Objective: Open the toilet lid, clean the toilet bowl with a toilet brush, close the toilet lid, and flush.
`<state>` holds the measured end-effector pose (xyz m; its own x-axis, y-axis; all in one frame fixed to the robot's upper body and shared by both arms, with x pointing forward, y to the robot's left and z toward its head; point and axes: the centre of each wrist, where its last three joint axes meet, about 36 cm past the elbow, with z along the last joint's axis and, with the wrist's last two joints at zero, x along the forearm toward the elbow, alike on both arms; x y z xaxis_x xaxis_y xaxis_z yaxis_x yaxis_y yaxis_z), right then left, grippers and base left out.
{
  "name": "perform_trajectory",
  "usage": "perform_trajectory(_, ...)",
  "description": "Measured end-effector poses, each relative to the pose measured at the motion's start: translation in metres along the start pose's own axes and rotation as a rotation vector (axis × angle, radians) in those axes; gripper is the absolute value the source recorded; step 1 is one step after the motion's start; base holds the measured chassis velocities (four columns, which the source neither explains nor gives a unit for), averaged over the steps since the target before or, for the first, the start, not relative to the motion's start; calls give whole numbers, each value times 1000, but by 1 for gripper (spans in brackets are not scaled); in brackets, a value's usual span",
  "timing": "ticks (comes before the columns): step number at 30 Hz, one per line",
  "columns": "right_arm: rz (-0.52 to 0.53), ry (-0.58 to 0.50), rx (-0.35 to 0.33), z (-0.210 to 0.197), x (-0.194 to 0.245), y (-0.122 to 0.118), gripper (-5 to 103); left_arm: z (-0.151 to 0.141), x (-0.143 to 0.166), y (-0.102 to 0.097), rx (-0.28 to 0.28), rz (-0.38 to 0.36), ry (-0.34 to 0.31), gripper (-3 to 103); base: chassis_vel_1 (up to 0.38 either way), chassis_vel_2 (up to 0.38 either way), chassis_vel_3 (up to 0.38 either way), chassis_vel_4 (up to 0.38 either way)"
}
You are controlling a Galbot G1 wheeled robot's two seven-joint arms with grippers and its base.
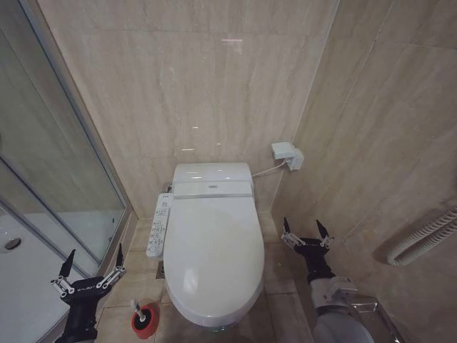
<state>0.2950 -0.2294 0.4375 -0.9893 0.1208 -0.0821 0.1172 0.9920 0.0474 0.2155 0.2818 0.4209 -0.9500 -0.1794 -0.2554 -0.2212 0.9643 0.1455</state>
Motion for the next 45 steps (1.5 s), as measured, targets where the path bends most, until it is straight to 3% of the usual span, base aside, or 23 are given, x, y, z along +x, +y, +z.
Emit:
perform_trajectory(7,0,0,0,0,0,0,100,3,-19,-9,15,18,64,100,0,0,0,0)
perform_trajectory(13,0,0,0,0,0,0,100,5,-51,-24,48,69,175,100,0,0,0,0)
perform_trajectory(20,0,0,0,0,0,0,100,0,-80,-41,50,113,209,100,0,0,0,0)
perform_trajectory(22,0,0,0,0,0,0,100,-16,-89,-53,29,140,174,100,0,0,0,0)
perform_trajectory(32,0,0,0,0,0,0,100,-33,-82,-54,8,130,72,100,0,0,0,0)
perform_trajectory(35,0,0,0,0,0,0,100,-24,-80,-53,-7,123,60,100,0,0,0,0)
perform_trajectory(38,0,0,0,0,0,0,100,2,-76,-51,-38,101,30,100,0,0,0,0)
perform_trajectory(45,0,0,0,0,0,0,100,36,-66,-48,-33,49,42,100,0,0,0,0)
